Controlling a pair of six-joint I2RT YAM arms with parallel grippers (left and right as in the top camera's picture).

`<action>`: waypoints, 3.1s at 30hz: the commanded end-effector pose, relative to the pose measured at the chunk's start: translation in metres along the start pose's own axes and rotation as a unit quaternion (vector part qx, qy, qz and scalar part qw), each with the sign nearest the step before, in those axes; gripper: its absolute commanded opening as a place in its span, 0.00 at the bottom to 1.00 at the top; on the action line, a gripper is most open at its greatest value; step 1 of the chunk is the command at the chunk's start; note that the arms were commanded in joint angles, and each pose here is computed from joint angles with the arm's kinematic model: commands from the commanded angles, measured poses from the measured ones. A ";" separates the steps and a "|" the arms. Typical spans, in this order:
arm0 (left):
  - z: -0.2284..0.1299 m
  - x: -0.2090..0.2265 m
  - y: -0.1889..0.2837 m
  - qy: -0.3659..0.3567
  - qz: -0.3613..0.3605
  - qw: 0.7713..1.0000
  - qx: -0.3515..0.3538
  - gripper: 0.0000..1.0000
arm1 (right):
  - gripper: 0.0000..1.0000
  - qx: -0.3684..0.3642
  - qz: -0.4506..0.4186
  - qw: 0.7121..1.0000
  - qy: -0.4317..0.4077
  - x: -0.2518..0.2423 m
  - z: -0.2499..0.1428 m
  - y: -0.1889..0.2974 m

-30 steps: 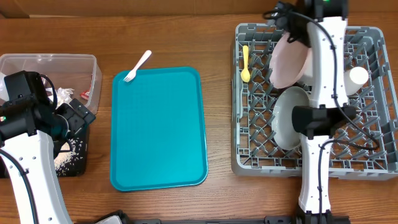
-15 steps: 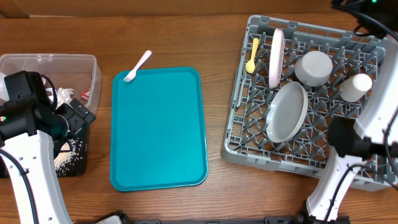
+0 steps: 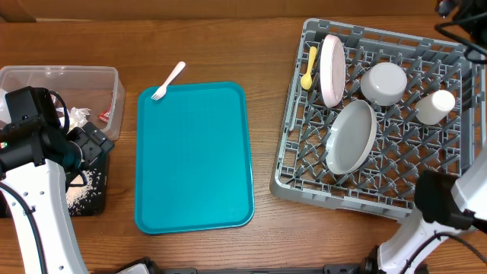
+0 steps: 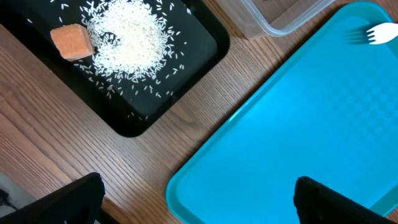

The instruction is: Sort waste into correct bins and load items into the dishwasher rack

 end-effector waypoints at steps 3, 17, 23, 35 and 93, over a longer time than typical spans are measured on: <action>-0.003 -0.003 0.000 0.010 -0.027 0.999 0.020 1.00 | 1.00 -0.031 -0.149 0.981 -0.123 -0.057 0.002 0.016; -0.021 -0.069 0.015 -0.183 -0.281 0.940 0.064 1.00 | 1.00 0.035 -0.245 0.942 -0.225 -0.150 -0.007 -0.014; -0.019 -0.110 0.005 -0.243 -0.262 0.934 -0.022 1.00 | 1.00 0.035 -0.245 0.942 -0.225 -0.150 -0.008 -0.013; -0.016 -0.164 -0.072 -0.459 -0.125 0.874 -0.101 1.00 | 1.00 0.035 -0.245 0.942 -0.225 -0.150 -0.008 -0.013; -0.036 -0.217 -0.244 -0.675 0.031 0.727 -0.122 0.71 | 1.00 0.035 -0.245 0.942 -0.225 -0.150 -0.008 -0.013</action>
Point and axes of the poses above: each gripper's point midway between its finger pads, its own y axis back along the fingers, its own x axis along the line the jaws close on, z = x × y, the point moved 9 cm from there along y, back along the fingers, and after that the axes turned 10 degrees about y, right-handed, at the moved point
